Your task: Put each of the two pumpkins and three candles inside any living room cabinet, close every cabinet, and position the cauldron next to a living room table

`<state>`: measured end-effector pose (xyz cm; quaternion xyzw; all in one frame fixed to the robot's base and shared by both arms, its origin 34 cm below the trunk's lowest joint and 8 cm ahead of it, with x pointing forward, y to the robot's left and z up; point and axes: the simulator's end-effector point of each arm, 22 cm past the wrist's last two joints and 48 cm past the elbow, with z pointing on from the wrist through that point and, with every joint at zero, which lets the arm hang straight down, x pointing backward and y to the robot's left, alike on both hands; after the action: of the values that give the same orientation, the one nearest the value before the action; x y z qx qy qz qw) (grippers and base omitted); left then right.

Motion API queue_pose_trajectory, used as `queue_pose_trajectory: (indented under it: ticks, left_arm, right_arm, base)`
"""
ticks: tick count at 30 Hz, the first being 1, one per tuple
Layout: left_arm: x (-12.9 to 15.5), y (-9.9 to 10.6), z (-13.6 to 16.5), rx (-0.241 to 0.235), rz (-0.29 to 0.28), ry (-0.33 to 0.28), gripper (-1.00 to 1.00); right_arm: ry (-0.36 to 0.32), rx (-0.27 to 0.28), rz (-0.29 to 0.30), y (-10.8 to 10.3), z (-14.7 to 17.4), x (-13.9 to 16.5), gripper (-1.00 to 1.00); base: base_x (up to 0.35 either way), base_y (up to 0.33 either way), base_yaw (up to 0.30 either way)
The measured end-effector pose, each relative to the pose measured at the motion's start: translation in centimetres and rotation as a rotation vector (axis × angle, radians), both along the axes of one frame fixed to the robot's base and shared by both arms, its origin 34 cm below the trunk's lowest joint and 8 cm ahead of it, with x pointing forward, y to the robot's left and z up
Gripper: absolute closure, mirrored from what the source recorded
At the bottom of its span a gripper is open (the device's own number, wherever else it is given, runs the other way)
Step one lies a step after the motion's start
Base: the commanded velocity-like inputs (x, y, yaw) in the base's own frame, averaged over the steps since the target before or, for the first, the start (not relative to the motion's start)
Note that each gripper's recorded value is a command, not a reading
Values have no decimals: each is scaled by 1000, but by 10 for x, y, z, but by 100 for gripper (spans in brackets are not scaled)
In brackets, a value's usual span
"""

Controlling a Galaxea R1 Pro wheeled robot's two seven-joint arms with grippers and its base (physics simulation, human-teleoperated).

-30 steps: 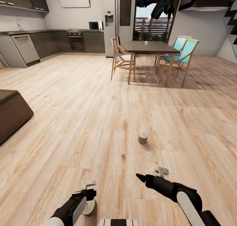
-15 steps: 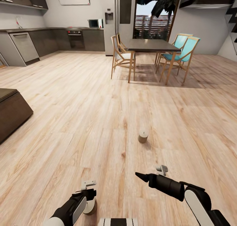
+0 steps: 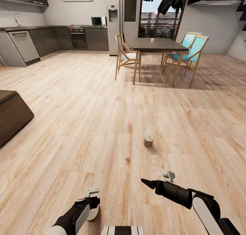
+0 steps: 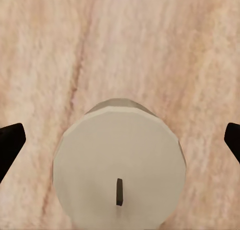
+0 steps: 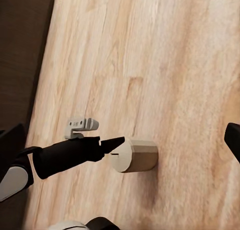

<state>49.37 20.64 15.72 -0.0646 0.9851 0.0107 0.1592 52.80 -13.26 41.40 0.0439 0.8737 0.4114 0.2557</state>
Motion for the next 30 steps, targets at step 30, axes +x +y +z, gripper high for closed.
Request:
queue_pose_trajectory:
  ticks: [30]
  left_arm:
    - [-28,0,-34,2,0,71,-100]
  right_arm:
    - [82,1,0,0,-38,-8,-100]
  base:
    - [0,0,0]
